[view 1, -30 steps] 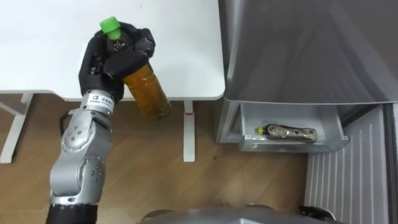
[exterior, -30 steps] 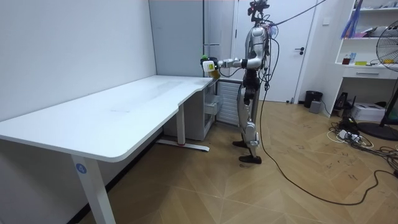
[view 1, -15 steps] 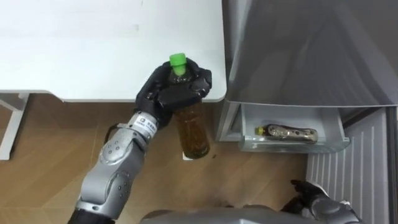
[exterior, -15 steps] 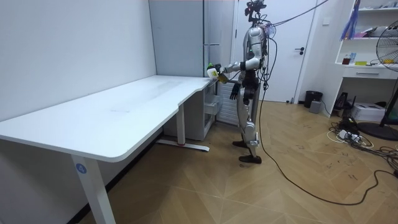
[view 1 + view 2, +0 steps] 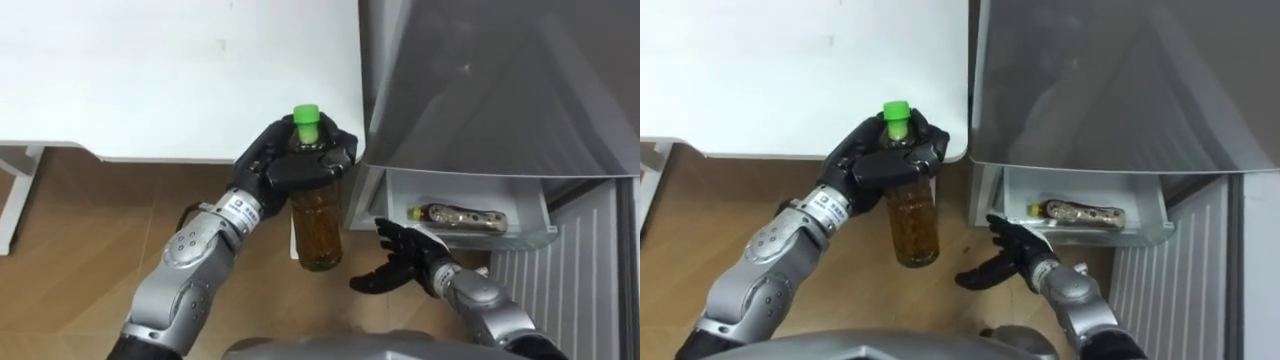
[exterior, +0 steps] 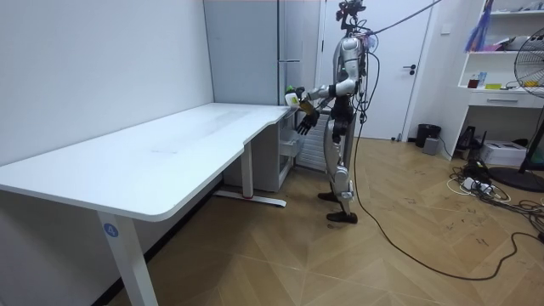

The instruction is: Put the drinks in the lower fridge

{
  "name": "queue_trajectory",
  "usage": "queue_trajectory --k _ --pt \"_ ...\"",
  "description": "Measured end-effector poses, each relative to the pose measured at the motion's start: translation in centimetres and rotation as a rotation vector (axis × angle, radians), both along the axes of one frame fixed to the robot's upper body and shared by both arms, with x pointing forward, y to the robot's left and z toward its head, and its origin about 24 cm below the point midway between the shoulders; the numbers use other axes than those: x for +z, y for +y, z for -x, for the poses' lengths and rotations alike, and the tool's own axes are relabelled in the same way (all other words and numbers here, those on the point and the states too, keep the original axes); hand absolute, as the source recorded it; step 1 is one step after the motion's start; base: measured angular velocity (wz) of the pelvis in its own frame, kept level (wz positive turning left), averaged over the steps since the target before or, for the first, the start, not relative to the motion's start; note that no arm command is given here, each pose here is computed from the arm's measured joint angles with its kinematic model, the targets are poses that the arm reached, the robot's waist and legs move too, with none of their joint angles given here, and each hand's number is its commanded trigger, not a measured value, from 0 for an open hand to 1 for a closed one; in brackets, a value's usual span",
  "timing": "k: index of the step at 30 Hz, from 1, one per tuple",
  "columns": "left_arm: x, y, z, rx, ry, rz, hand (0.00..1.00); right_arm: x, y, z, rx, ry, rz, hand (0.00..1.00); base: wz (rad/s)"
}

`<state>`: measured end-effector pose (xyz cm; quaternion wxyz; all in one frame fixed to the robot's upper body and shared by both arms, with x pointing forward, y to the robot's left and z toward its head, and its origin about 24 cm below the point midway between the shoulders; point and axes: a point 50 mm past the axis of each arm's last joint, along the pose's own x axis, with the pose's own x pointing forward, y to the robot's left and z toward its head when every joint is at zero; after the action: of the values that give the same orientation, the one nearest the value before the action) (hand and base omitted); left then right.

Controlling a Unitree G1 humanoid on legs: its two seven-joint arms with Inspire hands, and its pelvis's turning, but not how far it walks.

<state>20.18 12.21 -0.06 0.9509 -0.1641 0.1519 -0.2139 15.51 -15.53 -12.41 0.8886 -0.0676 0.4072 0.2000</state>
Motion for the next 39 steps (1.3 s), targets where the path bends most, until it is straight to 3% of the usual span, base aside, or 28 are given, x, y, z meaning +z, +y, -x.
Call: queue_trajectory --k 14,26,39 --pt "-0.7 0.5 0.2 -0.024 0.007 -0.018 1.00 3.7 3.2 -2.4 0.207 -0.162 -0.178 0.00 -0.02" --pt "-0.1 0.1 0.2 -0.039 -0.036 -0.009 1.00 4.2 5.9 -0.9 0.367 -0.089 -0.418 0.00 -0.02" --pt "0.1 -1.0 0.6 -0.128 -0.068 -0.038 1.00 4.2 5.5 -0.2 0.408 -0.024 -0.520 0.00 0.00"
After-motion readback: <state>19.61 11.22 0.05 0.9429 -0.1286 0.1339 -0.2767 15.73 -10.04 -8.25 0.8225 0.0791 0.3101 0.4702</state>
